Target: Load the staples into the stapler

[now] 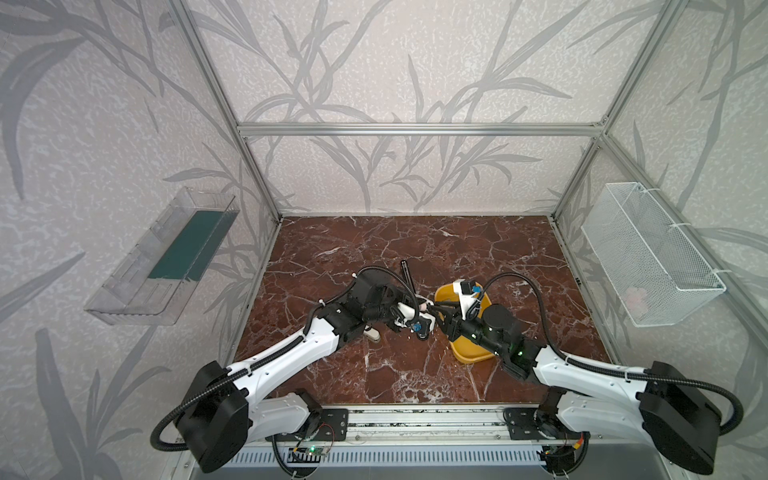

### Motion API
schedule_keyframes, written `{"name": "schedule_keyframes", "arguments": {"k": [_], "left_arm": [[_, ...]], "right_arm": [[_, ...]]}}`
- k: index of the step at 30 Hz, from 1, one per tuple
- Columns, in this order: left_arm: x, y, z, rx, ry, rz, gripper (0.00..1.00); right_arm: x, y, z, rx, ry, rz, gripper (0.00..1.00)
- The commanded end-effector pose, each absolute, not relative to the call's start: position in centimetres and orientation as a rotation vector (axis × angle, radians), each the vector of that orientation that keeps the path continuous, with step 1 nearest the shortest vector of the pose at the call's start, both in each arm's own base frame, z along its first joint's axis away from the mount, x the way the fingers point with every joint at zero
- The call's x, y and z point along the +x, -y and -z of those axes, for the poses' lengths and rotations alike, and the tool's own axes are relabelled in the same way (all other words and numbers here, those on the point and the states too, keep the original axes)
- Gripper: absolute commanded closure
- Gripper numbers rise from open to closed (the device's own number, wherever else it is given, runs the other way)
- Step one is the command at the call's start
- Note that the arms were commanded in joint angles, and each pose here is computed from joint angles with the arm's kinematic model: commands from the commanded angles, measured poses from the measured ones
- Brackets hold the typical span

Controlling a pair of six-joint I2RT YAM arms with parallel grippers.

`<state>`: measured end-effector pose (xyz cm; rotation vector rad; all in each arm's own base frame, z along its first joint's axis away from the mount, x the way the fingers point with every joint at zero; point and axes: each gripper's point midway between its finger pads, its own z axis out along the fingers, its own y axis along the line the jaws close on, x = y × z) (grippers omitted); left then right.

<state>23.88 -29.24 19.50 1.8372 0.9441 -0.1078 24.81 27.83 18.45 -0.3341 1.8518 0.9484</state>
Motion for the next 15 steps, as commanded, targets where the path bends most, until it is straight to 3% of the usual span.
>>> {"name": "schedule_keyframes", "arguments": {"k": [1, 5, 15], "left_arm": [[22.2, 29.6, -20.5, 1.838, -0.859, 0.157, 1.0], [21.9, 29.6, -20.8, 1.834, -0.849, 0.176, 1.0], [22.2, 29.8, -21.9, 1.783, -0.886, 0.205, 1.0]], "right_arm": [[26.4, -26.5, -17.6, -0.249, -1.901, -0.845, 0.74], [26.4, -26.7, -17.2, -0.251, -1.917, -0.844, 0.78], [26.4, -26.8, -17.3, -0.268, -1.913, -0.841, 0.77]]}}
